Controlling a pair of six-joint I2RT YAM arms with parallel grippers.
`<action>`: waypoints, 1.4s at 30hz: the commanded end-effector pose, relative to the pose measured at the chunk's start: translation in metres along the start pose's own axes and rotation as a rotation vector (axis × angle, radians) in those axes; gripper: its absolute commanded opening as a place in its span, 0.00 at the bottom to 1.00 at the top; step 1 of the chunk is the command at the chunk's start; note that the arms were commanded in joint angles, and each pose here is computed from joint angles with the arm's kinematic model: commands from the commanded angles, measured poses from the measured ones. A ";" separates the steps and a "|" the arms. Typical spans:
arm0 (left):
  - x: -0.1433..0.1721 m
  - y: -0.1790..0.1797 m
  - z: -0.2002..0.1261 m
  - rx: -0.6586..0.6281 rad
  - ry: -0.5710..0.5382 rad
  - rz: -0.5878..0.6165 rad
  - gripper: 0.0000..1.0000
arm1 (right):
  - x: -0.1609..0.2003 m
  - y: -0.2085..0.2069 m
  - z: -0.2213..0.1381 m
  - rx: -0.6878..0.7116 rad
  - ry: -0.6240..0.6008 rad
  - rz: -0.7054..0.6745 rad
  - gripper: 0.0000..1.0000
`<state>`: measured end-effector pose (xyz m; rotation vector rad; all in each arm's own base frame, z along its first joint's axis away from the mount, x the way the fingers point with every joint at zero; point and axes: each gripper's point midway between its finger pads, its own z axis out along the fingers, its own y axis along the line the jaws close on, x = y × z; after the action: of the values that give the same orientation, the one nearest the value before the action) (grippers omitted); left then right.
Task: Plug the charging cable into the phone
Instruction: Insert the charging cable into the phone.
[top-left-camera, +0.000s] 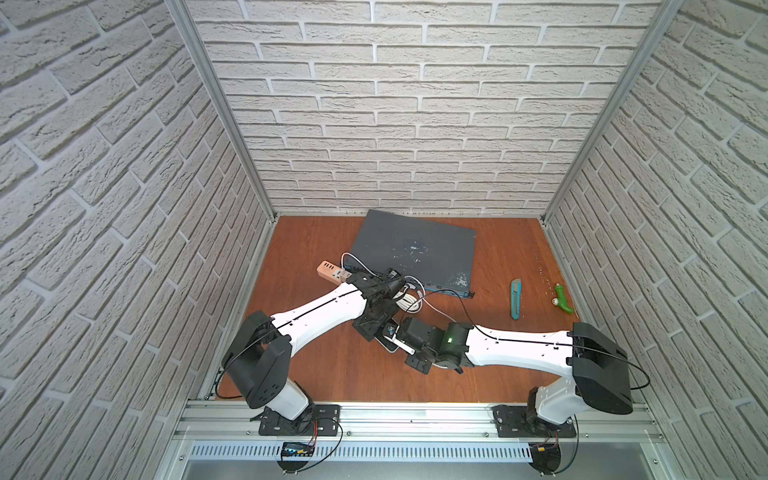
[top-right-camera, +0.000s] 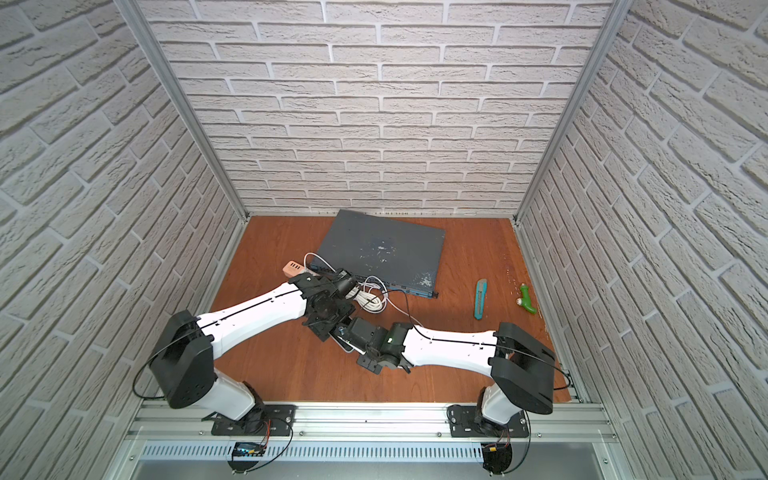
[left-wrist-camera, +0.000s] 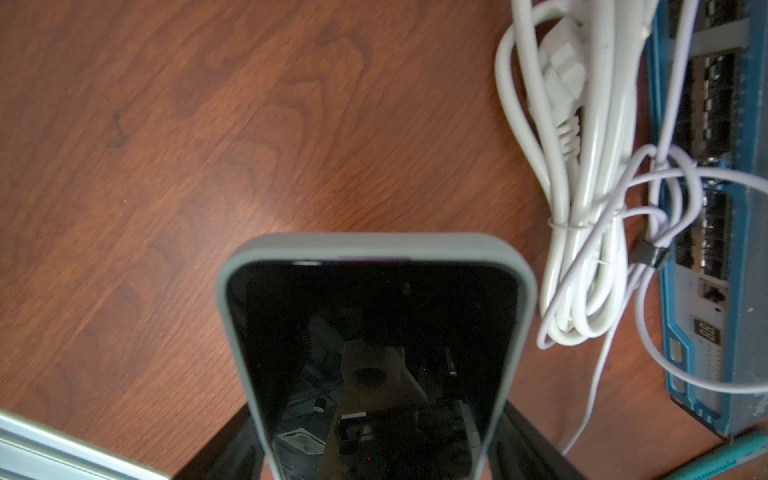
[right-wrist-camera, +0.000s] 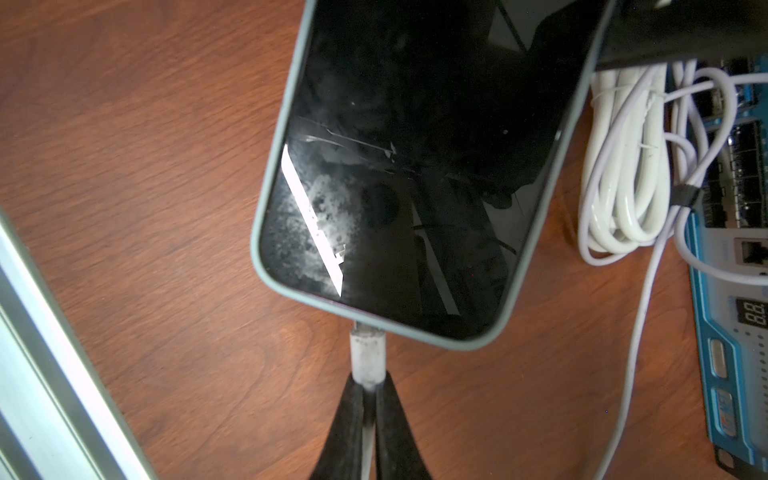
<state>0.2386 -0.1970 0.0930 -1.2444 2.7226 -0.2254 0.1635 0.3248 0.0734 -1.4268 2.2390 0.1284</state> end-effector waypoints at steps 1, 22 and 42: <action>0.000 0.010 0.000 -0.025 -0.023 -0.027 0.00 | -0.031 -0.007 -0.015 0.016 -0.113 0.086 0.03; 0.003 0.005 -0.007 0.016 -0.035 -0.076 0.00 | -0.047 -0.006 -0.017 -0.005 -0.178 0.159 0.03; 0.007 -0.001 -0.009 0.082 -0.006 -0.111 0.00 | -0.057 -0.011 -0.024 0.008 -0.270 0.206 0.03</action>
<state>0.2387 -0.1927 0.0977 -1.3179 2.6175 -0.2645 0.1674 0.3322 0.0778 -1.2530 2.2890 0.2157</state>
